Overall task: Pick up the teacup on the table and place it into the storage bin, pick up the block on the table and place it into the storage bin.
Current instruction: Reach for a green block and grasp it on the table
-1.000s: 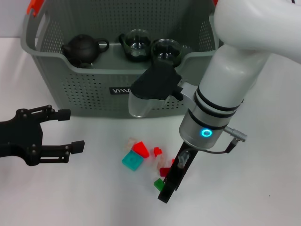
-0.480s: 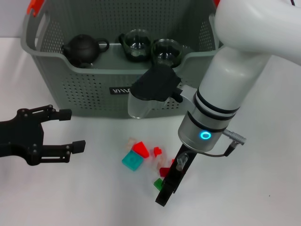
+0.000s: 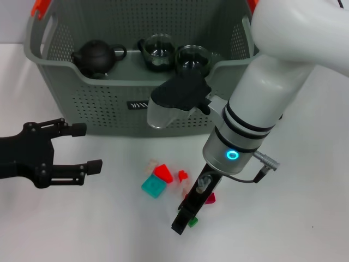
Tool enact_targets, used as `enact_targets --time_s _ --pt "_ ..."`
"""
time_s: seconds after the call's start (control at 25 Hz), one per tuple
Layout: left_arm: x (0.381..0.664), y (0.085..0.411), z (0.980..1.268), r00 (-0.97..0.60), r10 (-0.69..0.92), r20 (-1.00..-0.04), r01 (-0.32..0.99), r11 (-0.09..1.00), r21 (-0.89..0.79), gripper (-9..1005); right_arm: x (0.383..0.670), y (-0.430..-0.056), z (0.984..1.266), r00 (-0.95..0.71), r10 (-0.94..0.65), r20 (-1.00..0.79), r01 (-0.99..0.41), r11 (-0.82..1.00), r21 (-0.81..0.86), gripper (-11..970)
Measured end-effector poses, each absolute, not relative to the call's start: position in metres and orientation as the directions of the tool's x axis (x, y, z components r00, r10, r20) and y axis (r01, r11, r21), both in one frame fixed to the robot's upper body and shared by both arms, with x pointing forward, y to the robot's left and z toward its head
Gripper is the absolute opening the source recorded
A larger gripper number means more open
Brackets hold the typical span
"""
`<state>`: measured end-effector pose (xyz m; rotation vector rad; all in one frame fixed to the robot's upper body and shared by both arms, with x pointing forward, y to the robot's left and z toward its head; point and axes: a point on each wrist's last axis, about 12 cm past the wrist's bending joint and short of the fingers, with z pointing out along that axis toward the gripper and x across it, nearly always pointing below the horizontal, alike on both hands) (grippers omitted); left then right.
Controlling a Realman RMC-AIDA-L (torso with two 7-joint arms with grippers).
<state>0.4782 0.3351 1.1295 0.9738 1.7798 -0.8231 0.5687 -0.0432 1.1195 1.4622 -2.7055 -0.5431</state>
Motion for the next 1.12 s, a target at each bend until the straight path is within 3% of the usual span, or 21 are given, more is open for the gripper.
enact_targets --time_s 0.56,1.12 --pt "0.481 0.334 1.131 -0.239 0.279 -0.93 0.885 0.456 -0.09 897 0.568 -0.055 1.11 -0.669 -0.734 -0.115 -0.716 0.596 0.364 703" --pt "0.482 0.333 1.129 -0.234 0.279 -0.931 0.886 0.456 -0.086 895 0.568 -0.054 1.108 -0.658 -0.744 -0.113 -0.73 0.594 0.337 703"
